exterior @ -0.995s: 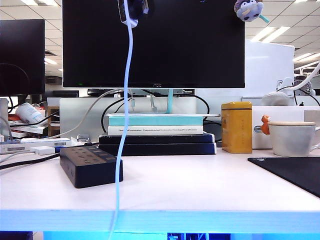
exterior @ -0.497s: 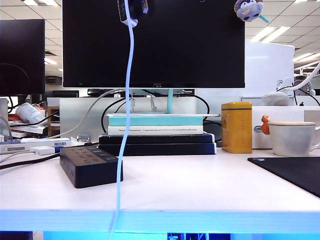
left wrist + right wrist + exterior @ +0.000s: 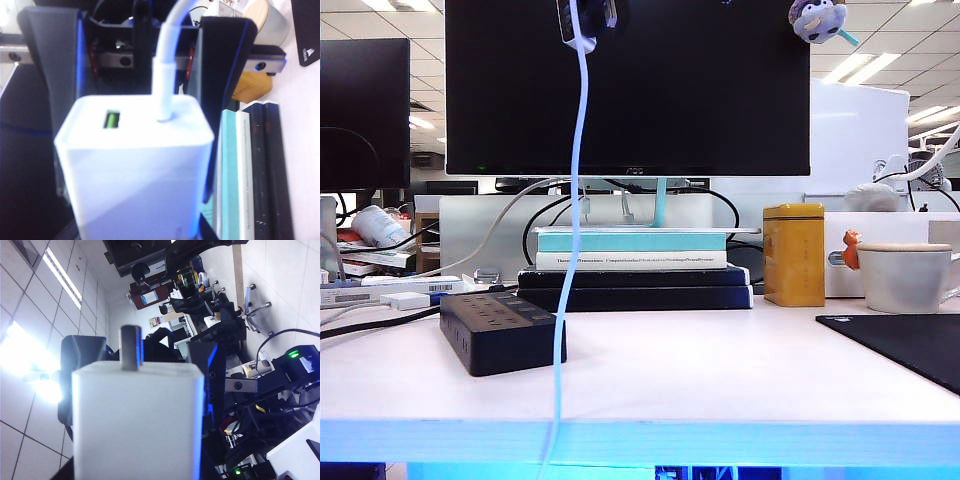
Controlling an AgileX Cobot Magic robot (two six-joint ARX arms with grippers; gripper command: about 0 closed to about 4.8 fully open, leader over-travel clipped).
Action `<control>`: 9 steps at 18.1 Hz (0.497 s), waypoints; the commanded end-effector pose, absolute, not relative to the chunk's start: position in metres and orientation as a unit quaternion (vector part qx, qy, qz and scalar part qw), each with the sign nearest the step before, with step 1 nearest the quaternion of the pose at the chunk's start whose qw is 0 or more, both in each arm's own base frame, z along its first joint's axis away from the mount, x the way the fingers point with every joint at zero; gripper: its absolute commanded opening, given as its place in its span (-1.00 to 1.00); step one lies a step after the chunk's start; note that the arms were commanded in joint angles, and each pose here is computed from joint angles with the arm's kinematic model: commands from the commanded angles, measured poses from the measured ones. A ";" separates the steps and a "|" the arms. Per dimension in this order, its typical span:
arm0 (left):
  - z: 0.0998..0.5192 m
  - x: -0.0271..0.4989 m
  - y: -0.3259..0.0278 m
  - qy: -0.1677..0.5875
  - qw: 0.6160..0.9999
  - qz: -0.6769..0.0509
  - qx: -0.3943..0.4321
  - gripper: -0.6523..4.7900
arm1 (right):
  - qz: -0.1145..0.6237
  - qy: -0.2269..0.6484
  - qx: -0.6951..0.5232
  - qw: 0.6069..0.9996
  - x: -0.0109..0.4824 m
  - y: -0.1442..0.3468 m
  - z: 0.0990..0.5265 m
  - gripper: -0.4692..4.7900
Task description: Plug the white charger into the left socket.
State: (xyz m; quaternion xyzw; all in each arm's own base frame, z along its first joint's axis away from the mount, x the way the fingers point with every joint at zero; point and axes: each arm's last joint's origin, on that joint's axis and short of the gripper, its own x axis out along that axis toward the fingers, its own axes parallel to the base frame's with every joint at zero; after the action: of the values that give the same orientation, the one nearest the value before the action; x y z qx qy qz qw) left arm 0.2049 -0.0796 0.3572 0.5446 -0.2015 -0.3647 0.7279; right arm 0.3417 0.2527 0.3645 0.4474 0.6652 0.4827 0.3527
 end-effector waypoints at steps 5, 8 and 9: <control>0.359 0.204 -0.080 -0.202 0.739 -0.384 0.515 0.01 | 0.554 0.604 0.419 0.390 0.340 0.252 0.381 0.55; 0.359 0.204 -0.080 -0.190 0.757 -0.390 0.489 0.01 | 0.553 0.605 0.420 0.390 0.344 0.246 0.380 0.54; 0.359 0.204 -0.081 -0.184 0.766 -0.397 0.470 0.01 | 0.549 0.605 0.425 0.391 0.348 0.240 0.380 0.34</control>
State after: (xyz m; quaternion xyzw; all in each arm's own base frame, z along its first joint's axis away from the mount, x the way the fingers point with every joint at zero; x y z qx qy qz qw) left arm 0.2043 -0.0802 0.3582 0.4961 -0.1893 -0.3840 0.7554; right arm 0.3456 0.2478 0.3723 0.4273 0.6206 0.5355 0.3815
